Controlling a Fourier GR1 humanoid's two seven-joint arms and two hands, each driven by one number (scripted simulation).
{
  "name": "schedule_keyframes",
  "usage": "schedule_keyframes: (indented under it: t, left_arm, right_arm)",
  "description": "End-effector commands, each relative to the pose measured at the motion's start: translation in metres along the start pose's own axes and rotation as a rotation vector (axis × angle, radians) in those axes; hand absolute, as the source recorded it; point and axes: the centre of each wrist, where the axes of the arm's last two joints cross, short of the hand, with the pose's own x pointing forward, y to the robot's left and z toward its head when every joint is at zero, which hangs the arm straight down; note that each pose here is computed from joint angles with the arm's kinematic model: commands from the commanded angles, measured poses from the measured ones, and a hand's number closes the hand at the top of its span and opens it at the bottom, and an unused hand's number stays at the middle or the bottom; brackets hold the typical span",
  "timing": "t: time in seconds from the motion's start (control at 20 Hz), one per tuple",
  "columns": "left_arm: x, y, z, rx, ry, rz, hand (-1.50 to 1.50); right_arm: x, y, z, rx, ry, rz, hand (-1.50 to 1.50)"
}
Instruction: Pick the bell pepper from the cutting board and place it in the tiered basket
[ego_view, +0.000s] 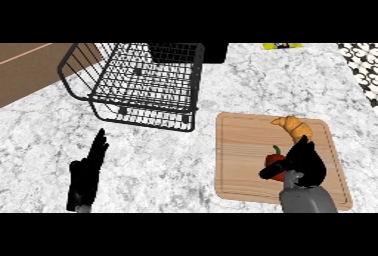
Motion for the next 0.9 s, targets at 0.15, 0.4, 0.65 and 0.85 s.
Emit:
schedule_keyframes:
  t: [0.15, 0.4, 0.65, 0.85]
  left_arm:
    - [-0.009, 0.007, 0.011, -0.001, 0.009, 0.020, 0.00]
    - [0.006, 0.004, 0.018, -0.004, 0.011, -0.003, 0.00]
    - [0.002, -0.001, 0.013, -0.008, 0.014, 0.002, 0.00]
    - [-0.003, -0.005, -0.004, -0.015, 0.009, 0.000, 0.00]
  right_arm:
    - [-0.010, 0.020, 0.004, -0.001, 0.161, 0.029, 1.50]
    - [0.006, 0.032, -0.014, -0.046, 0.095, 0.117, 1.50]
    - [0.013, 0.030, -0.011, -0.183, 0.061, 0.130, 1.50]
    - [0.029, 0.041, 0.025, -0.117, -0.420, 0.286, 1.50]
